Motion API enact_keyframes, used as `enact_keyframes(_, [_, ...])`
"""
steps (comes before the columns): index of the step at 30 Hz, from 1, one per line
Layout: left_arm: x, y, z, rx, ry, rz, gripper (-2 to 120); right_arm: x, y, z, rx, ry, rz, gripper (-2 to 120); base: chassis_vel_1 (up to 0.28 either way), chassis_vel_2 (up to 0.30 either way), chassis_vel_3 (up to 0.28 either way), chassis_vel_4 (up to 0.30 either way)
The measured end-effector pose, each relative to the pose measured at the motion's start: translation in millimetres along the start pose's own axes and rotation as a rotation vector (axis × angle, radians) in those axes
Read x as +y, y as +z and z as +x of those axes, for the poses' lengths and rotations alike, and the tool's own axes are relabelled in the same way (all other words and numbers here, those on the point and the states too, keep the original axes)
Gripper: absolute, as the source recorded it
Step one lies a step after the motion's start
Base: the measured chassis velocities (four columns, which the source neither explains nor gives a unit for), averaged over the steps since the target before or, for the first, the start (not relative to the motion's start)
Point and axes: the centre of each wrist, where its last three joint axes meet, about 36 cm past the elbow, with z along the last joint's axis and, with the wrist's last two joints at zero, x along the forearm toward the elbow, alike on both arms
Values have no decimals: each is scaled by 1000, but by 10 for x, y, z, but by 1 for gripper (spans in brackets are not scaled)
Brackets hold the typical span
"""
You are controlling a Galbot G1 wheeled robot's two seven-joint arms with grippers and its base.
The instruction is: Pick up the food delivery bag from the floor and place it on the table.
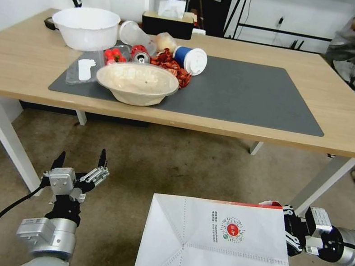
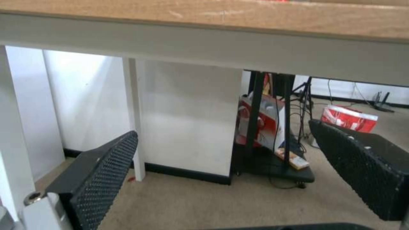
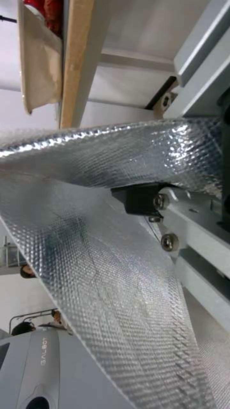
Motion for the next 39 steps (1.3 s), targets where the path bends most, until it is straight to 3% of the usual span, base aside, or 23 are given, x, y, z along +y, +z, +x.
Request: enact_keyframes(39, [-14,-44,29,-11,5,2,100,18,-68,-12,2,-1,15,0,0,0,0,0])
